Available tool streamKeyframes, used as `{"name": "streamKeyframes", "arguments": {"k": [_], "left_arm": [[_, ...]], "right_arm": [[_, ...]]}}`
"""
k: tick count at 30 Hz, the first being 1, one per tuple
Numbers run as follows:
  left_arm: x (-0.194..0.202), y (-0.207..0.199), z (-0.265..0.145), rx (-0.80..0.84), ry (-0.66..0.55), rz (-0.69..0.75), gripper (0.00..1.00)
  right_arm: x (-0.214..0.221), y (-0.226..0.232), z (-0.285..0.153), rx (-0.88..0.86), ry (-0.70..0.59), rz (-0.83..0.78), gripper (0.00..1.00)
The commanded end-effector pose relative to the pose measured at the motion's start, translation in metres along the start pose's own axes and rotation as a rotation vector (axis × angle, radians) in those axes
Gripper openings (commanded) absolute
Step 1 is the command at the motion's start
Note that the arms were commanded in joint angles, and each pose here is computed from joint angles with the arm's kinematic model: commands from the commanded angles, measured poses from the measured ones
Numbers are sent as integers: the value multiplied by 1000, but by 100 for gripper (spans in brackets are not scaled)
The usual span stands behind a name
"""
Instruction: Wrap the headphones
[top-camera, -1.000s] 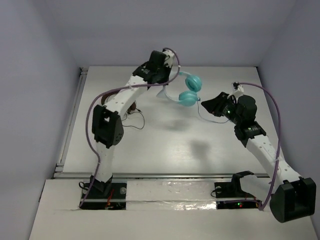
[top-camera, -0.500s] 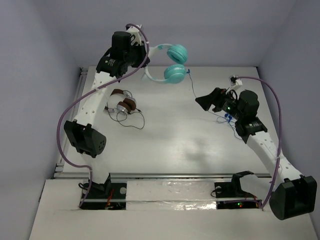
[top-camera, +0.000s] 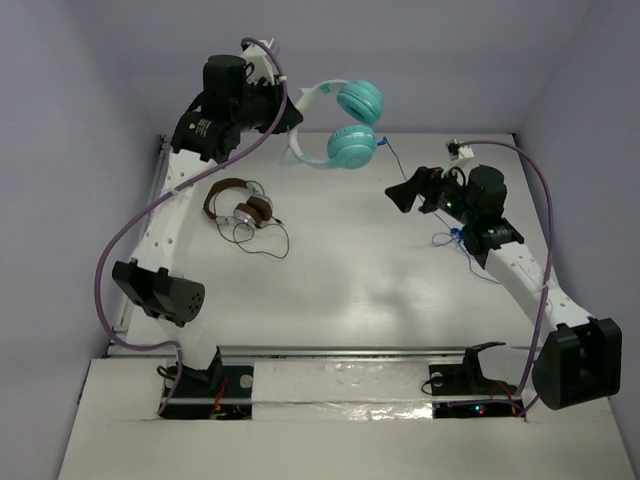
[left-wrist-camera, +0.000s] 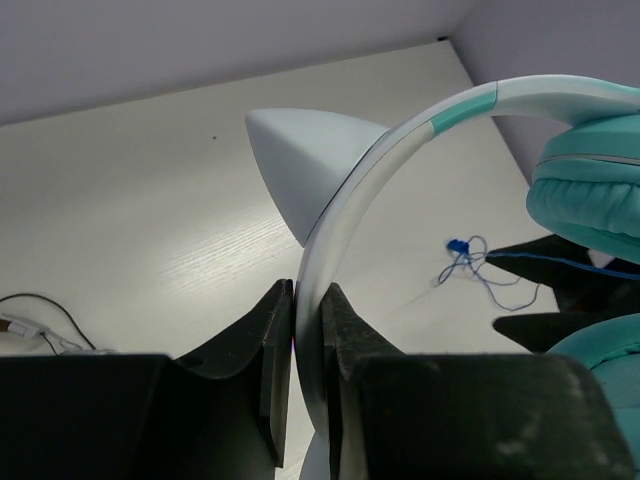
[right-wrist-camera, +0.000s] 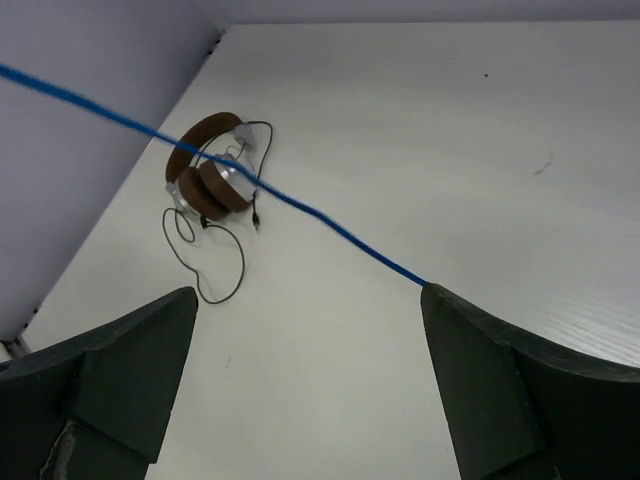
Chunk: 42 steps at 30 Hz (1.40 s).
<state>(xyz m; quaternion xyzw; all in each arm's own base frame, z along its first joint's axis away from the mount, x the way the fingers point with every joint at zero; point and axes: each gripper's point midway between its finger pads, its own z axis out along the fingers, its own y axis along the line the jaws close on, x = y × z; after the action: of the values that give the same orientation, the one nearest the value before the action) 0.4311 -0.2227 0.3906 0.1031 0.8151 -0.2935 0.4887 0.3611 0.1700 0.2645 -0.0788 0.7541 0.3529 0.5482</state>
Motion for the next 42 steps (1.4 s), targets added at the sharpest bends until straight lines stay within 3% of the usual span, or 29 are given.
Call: {"name": "streamKeyframes", "arguments": {"k": [1,5,6,9,17,21,23,27,31,34,35,37,40,42], "left_arm": [[-67,-56,-67,146,-217,33,0],[-81,-71,-84,192,-251,40,0],[-88,-73,-91,197,-274,45,0],[-104,-74,-110,200,-324,51,0],[-118,-68,-133,219,-371,45,0],[-121,-59,-134,195,-381,42,0],[-122,-60,-133,205,-382,42,0],[-120,-66,-130,250,-385,31,0],[-121,-66,-126,259,-385,24,0],[-122,-63,-122,252,-382,19,0],[-123,-63,-122,252,-387,20,0],[-124,-62,-118,259,-387,7,0],[-128,-62,-114,268,-393,0,0],[-129,-64,-111,283,-394,-1,0]], "right_arm": [[-23,2,10,-13,-52,-79,100],[-7,-11,18,15,-16,-48,94],[-6,-11,18,15,-17,-40,86],[-6,-2,16,-28,-25,-24,76],[0,-11,16,18,-5,-19,73],[-10,16,1,-46,-16,-3,41],[-6,28,-4,-81,-18,1,41],[-1,23,-1,-58,-27,-8,63],[22,25,15,-115,45,11,76],[28,27,14,-141,47,-2,77],[23,29,13,-143,24,-5,74],[24,32,5,-145,-1,21,52],[18,33,-12,-109,-95,105,39],[13,40,-22,-138,-151,133,23]]}}
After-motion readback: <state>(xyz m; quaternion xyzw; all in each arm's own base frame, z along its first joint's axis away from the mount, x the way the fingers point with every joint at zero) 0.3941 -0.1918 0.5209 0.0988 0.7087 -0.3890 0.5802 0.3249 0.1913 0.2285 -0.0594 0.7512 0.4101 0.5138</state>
